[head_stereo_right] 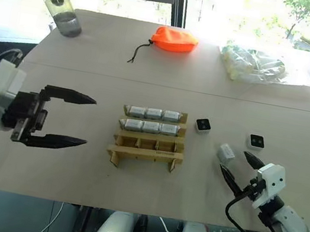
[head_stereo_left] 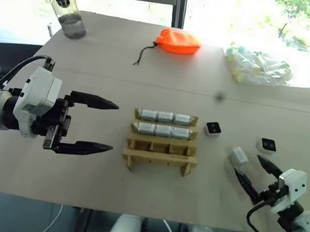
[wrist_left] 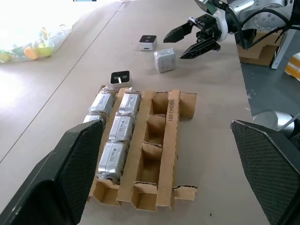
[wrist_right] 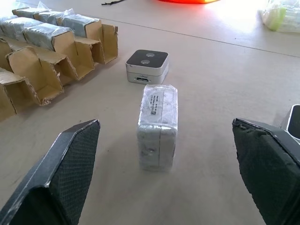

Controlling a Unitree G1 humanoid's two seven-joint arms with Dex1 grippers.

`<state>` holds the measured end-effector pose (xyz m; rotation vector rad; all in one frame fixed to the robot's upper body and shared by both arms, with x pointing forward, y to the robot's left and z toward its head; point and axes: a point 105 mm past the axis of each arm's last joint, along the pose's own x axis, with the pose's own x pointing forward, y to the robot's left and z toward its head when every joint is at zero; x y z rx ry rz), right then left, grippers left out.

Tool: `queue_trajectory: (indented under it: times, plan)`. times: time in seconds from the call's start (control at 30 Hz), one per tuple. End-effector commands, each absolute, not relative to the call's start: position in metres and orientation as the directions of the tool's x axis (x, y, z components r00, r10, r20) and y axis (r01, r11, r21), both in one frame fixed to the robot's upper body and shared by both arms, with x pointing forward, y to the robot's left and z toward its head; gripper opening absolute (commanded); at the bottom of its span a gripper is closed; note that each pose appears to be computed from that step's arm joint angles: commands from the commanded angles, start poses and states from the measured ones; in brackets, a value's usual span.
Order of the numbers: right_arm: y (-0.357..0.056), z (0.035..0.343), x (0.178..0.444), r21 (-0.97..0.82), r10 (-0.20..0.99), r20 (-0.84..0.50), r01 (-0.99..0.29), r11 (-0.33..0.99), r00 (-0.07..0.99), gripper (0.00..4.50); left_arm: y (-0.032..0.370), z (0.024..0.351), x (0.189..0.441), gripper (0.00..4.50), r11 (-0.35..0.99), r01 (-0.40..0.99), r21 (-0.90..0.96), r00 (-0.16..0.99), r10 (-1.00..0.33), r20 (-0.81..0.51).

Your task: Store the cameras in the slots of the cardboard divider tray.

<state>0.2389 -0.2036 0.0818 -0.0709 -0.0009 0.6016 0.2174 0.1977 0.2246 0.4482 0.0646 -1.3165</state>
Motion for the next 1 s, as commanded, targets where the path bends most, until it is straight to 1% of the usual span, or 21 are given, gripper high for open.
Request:
queue_trajectory:
  times: [0.03, 0.2, 0.23, 0.27, 0.3, 0.37, 0.4, 0.43, 0.5, 0.63, 0.7, 0.8, 0.87, 1.0]
  plan:
    - [-0.194, 0.089, 0.241, -0.066, 0.586, -0.016, -0.585, 0.808, 0.810, 4.47, 0.194, 0.229, 0.214, 4.50, 0.155, 0.939, 0.306, 0.251, -0.919, -0.303]
    - [-0.193, 0.088, 0.246, -0.054, 0.573, -0.026, -0.573, 0.818, 0.819, 4.47, 0.196, 0.228, 0.213, 4.50, 0.155, 0.939, 0.306, 0.252, -0.917, -0.309]
    - [-0.194, 0.088, 0.246, -0.050, 0.571, -0.025, -0.571, 0.819, 0.821, 4.24, 0.196, 0.228, 0.213, 4.50, 0.156, 0.939, 0.306, 0.253, -0.917, -0.309]
    - [-0.194, 0.089, 0.246, -0.047, 0.569, -0.024, -0.570, 0.820, 0.822, 3.96, 0.196, 0.228, 0.213, 4.50, 0.157, 0.939, 0.306, 0.254, -0.917, -0.309]
    - [-0.194, 0.089, 0.247, -0.045, 0.569, -0.023, -0.569, 0.821, 0.822, 3.59, 0.196, 0.228, 0.213, 4.50, 0.158, 0.939, 0.306, 0.255, -0.917, -0.308]
    - [-0.194, 0.089, 0.247, -0.049, 0.570, -0.026, -0.571, 0.820, 0.821, 2.60, 0.197, 0.228, 0.213, 4.50, 0.160, 0.939, 0.306, 0.257, -0.916, -0.309]
    - [-0.194, 0.089, 0.247, -0.050, 0.571, -0.027, -0.571, 0.819, 0.821, 2.20, 0.197, 0.228, 0.213, 4.50, 0.161, 0.939, 0.305, 0.258, -0.915, -0.310]
    - [-0.194, 0.089, 0.247, -0.051, 0.571, -0.028, -0.571, 0.819, 0.821, 1.55, 0.198, 0.228, 0.213, 4.50, 0.162, 0.939, 0.305, 0.259, -0.915, -0.310]
    - [-0.193, 0.090, 0.247, -0.052, 0.571, -0.026, -0.571, 0.819, 0.821, 0.64, 0.199, 0.227, 0.212, 4.50, 0.165, 0.939, 0.303, 0.261, -0.914, -0.310]
    - [-0.192, 0.093, 0.248, -0.058, 0.579, -0.012, -0.579, 0.813, 0.815, 0.62, 0.200, 0.227, 0.213, 4.50, 0.168, 0.938, 0.303, 0.264, -0.913, -0.311]
    - [-0.187, 0.096, 0.247, -0.043, 0.612, 0.002, -0.611, 0.790, 0.791, 0.62, 0.202, 0.227, 0.215, 4.50, 0.181, 0.932, 0.313, 0.283, -0.905, -0.318]
    - [-0.171, 0.112, 0.256, -0.050, 0.674, 0.045, -0.672, 0.739, 0.738, 0.62, 0.203, 0.228, 0.216, 4.50, 0.189, 0.928, 0.321, 0.293, -0.902, -0.316]
    - [-0.155, 0.128, 0.264, -0.082, 0.731, 0.076, -0.726, 0.683, 0.678, 0.62, 0.203, 0.229, 0.217, 4.50, 0.199, 0.926, 0.320, 0.300, -0.903, -0.307]
    - [-0.114, 0.160, 0.280, -0.166, 0.868, 0.113, -0.852, 0.497, 0.484, 0.62, 0.209, 0.233, 0.218, 4.50, 0.264, 0.921, 0.287, 0.337, -0.909, -0.245]
